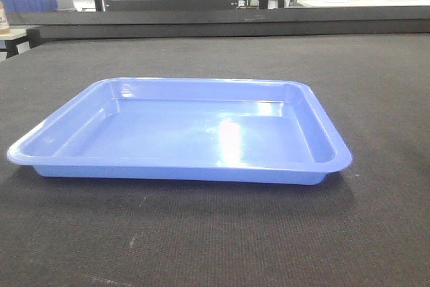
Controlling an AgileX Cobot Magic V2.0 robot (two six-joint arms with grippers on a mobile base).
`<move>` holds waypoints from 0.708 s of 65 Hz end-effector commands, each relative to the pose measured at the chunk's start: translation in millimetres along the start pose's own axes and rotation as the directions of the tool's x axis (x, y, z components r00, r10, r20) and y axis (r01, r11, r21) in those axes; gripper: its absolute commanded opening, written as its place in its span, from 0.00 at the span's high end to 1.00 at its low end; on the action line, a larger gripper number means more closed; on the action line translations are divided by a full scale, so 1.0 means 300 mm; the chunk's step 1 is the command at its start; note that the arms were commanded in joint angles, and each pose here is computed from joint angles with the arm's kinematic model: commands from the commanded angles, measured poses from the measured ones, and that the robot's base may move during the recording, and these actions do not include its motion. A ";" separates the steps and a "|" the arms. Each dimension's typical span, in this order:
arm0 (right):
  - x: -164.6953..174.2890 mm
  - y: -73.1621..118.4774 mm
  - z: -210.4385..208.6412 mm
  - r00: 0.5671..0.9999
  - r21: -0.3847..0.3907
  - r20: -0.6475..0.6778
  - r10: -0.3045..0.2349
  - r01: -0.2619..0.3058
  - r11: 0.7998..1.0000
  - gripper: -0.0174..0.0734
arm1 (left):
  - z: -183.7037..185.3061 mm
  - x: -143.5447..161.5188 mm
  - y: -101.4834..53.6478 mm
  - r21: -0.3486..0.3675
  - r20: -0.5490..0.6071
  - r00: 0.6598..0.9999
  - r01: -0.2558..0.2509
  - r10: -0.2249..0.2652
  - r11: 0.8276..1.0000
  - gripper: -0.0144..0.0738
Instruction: Grab blue tray and place on right shelf
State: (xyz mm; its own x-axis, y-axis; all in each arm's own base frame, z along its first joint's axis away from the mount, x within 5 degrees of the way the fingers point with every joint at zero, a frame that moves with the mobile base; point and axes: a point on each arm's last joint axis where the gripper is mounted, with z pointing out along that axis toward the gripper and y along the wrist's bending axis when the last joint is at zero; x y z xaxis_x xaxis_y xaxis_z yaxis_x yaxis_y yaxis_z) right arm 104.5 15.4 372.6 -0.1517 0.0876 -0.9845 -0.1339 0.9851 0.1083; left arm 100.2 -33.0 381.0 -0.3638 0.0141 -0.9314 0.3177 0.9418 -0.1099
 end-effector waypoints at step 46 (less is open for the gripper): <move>-0.010 0.257 0.727 0.687 0.038 -0.725 0.056 -0.041 0.998 0.11 | 0.739 -0.158 -0.025 -0.054 -0.640 0.767 0.011 -0.043 0.998 0.31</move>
State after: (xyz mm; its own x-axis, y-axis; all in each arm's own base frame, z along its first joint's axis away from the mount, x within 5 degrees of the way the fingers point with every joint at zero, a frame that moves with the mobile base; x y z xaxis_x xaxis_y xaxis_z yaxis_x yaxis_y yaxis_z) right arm 302.0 121.1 337.9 -0.8616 -0.0242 -0.5069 -0.0936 0.9893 0.1118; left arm 303.6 -103.7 337.4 -0.8516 0.2374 -0.4674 0.3033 0.9503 -0.0699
